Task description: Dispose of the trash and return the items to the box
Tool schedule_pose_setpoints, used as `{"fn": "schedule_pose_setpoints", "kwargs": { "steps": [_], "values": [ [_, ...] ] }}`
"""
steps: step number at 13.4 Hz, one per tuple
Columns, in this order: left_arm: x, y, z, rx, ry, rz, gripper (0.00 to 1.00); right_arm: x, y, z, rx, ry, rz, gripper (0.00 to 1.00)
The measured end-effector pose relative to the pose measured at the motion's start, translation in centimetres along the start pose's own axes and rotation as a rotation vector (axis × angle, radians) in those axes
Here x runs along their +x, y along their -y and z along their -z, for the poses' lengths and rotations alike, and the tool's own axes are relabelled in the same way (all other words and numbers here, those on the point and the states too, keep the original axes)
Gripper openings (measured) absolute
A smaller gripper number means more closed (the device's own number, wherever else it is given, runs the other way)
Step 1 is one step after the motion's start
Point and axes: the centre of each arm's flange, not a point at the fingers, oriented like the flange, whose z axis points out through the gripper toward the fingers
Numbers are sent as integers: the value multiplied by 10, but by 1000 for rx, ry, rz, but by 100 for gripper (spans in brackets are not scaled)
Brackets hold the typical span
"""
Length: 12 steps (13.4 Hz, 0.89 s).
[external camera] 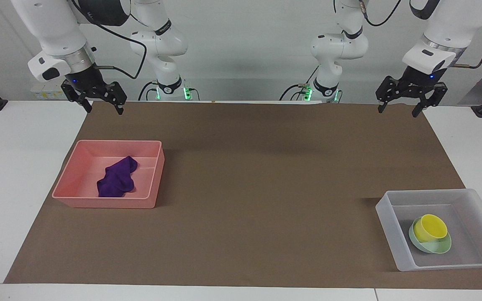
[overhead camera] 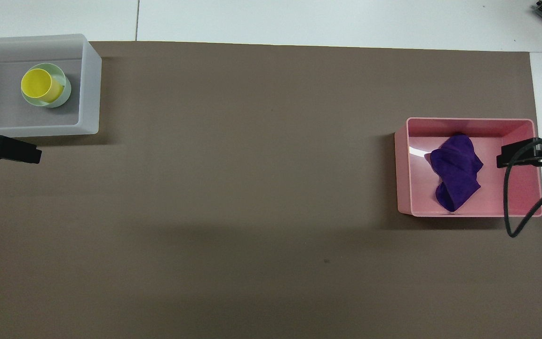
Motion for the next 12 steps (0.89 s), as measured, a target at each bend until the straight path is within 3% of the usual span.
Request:
{"fn": "schedule_pose_setpoints", "kwargs": {
  "steps": [12],
  "values": [
    [-4,6,-7,-2,35,20,100,0,0,0,0,0,0,100]
  ]
}}
